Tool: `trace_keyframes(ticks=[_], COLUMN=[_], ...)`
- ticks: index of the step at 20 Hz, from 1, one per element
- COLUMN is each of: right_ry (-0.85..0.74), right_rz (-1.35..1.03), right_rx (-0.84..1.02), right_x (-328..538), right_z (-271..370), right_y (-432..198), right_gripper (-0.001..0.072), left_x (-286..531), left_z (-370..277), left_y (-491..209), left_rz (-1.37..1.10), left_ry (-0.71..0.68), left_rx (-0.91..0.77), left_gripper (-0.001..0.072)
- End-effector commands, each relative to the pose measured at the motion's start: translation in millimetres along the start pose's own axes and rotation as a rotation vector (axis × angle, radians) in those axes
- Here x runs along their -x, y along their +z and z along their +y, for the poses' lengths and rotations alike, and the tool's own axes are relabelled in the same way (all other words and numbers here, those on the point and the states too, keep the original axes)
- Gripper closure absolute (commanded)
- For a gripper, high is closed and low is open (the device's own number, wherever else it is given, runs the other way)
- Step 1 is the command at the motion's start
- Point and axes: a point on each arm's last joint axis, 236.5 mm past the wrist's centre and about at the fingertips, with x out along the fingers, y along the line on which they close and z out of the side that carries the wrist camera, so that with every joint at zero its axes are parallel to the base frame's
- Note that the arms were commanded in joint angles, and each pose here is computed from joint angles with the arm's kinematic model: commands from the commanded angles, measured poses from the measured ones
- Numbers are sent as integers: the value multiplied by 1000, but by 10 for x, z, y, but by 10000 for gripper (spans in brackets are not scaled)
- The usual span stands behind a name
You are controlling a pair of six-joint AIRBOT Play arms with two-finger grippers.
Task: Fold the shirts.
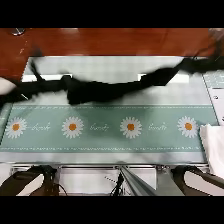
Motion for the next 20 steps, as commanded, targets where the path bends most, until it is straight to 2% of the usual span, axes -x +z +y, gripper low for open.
trace_keyframes(ticks=[1,3,5,8,10,15,20], right_ry=[-2,-18,-67,-189,-261,-332,-331], right_rz=[-452,-644,-796,-946,-981,-842,-714], right_rx=[278,426,534,593,614,573,495], right_x=[1562,2365,3015,3691,3955,3885,3494], right_z=[1269,1896,2323,2574,2640,2484,2156], right_y=[997,1035,862,465,155,-422,-442], right_gripper=[687,687,687,687,687,687,687], left_x=[1120,1718,2198,2862,3278,3661,3150], left_z=[-1559,-2289,-2706,-3026,-3210,-3335,-2612], left_y=[1283,1410,1337,1095,883,353,424], left_rz=[-404,-510,-573,-678,-786,-838,-608], left_ry=[-140,-135,-51,101,152,185,294], left_rx=[-316,-539,-697,-824,-890,-948,-805], left_gripper=[681,681,681,681,681,681,681])
